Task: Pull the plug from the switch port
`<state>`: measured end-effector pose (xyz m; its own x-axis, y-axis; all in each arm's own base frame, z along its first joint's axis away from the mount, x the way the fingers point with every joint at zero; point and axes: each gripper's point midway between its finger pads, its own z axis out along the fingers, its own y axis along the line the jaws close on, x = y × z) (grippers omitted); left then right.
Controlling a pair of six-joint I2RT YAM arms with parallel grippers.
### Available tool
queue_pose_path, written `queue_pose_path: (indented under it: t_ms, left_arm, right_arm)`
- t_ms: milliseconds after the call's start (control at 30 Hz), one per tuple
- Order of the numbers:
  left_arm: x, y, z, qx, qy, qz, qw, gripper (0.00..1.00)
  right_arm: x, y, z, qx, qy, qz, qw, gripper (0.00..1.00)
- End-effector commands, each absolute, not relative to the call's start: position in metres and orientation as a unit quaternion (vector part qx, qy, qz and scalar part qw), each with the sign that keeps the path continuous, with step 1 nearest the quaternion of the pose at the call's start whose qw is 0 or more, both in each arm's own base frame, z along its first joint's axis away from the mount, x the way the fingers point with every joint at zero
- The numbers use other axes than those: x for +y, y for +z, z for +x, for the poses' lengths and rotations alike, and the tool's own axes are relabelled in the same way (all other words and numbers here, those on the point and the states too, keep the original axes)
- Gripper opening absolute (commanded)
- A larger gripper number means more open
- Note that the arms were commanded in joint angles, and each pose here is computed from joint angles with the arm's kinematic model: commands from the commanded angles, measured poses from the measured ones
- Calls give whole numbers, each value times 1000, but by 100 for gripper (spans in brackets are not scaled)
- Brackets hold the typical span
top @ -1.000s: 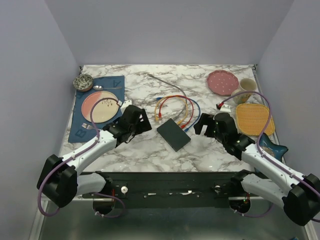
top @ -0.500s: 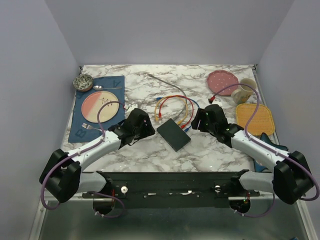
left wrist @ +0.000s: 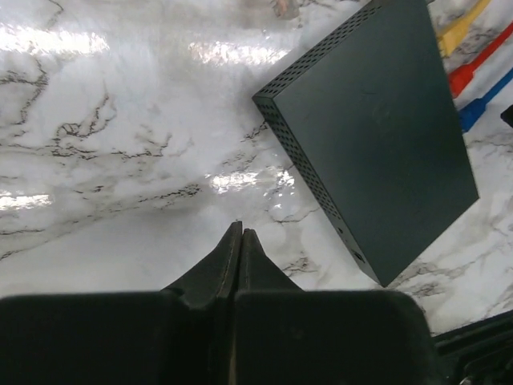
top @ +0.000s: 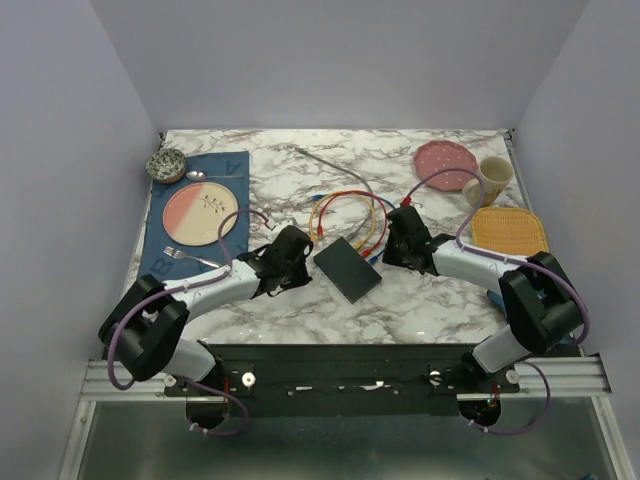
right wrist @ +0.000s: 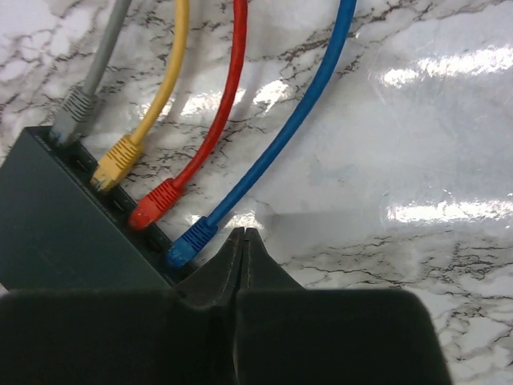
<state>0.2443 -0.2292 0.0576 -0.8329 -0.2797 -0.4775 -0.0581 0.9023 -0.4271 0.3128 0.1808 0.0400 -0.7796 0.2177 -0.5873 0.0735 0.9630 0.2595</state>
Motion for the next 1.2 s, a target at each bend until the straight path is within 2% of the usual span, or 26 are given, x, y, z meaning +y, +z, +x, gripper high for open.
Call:
queue_pose_path:
  t_ms: [0, 400, 700, 1067, 1167]
  left_arm:
    - [-241, 35, 237, 949, -197, -75, 235, 0]
    - [-260, 21, 247, 960, -184, -63, 201, 0]
    - [-268, 43, 266, 959, -177, -53, 216, 0]
    - [-204, 87, 316, 943, -151, -124, 268, 0]
    - [-176, 107, 327, 935, -133, -144, 294, 0]
  right_arm:
    - [182, 24, 304, 945, 110, 84, 295, 1]
    - [228, 13, 272, 952, 194, 23, 234, 1]
    - [281, 46, 253, 938, 267, -15, 222, 1]
    - [344, 66, 267, 924, 318, -57, 204, 1]
    - [343, 68, 276, 931, 294, -55, 209, 1]
